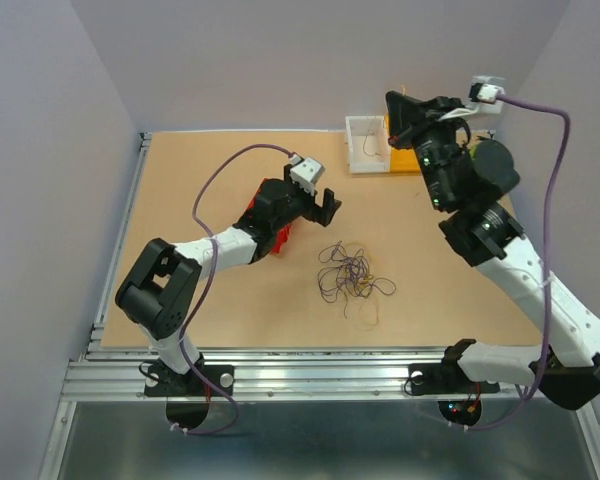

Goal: Untangle the cables

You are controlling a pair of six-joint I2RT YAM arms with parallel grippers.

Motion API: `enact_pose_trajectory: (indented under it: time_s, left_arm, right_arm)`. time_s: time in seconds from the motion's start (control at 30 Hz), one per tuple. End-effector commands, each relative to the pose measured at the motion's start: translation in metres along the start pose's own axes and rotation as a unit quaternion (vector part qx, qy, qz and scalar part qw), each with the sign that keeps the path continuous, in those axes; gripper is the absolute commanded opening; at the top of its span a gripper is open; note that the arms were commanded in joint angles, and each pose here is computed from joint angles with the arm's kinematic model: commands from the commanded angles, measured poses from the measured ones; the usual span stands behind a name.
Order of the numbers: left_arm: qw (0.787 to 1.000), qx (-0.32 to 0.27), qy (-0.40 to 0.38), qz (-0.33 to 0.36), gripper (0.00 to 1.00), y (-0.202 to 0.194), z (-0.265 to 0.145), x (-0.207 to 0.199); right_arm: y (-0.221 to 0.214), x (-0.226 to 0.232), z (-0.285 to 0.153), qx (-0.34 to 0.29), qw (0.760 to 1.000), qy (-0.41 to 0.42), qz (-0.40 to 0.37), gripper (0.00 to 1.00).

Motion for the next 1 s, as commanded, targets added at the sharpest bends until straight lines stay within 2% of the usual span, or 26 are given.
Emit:
enact_pose_trajectory:
  time_s: [0.0, 0.1, 0.27, 0.37, 0.7, 0.83, 0.97]
  left_arm:
    - [0.997, -0.073, 0.020, -0.029, 0.97, 0.052, -0.019, 0.023]
    - [0.995, -0.082, 0.030, -0.037, 0.97, 0.060, -0.028, 0.037]
    - [0.994, -0.097, 0.044, -0.033, 0.98, 0.071, -0.042, 0.047]
    - [0.993, -0.104, 0.045, -0.032, 0.98, 0.075, -0.046, 0.049]
    - [0.994, -0.099, 0.040, -0.031, 0.98, 0.071, -0.045, 0.050]
    - [0.994, -0.099, 0.039, -0.029, 0.98, 0.071, -0.045, 0.050]
    - [0.993, -0.104, 0.042, -0.027, 0.98, 0.074, -0.047, 0.050]
  right_arm:
    - [-0.038, -0.036, 0.015, 0.024, 0.990, -0.108, -0.085, 0.01]
    - [-0.070, -0.059, 0.032, 0.051, 0.984, -0.134, -0.103, 0.00]
    - [-0.112, -0.116, 0.054, 0.089, 0.978, -0.168, -0.089, 0.01]
    - [-0.144, -0.156, 0.067, 0.119, 0.972, -0.192, -0.068, 0.01]
    - [-0.244, -0.259, 0.109, 0.204, 0.947, -0.233, -0.079, 0.01]
    - [-0.263, -0.276, 0.119, 0.218, 0.943, -0.234, -0.096, 0.00]
    - [-0.260, -0.279, 0.128, 0.208, 0.944, -0.234, -0.105, 0.01]
Point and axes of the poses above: each gripper's point midway between its finger pads, its own z axis out along the fingers, its own x axis along the line the jaws close on, y = z × x, the point moved 6 cm from there along -z, back along the fingers, and after that the axes turned 5 degrees about -z, right-handed, at the moved point
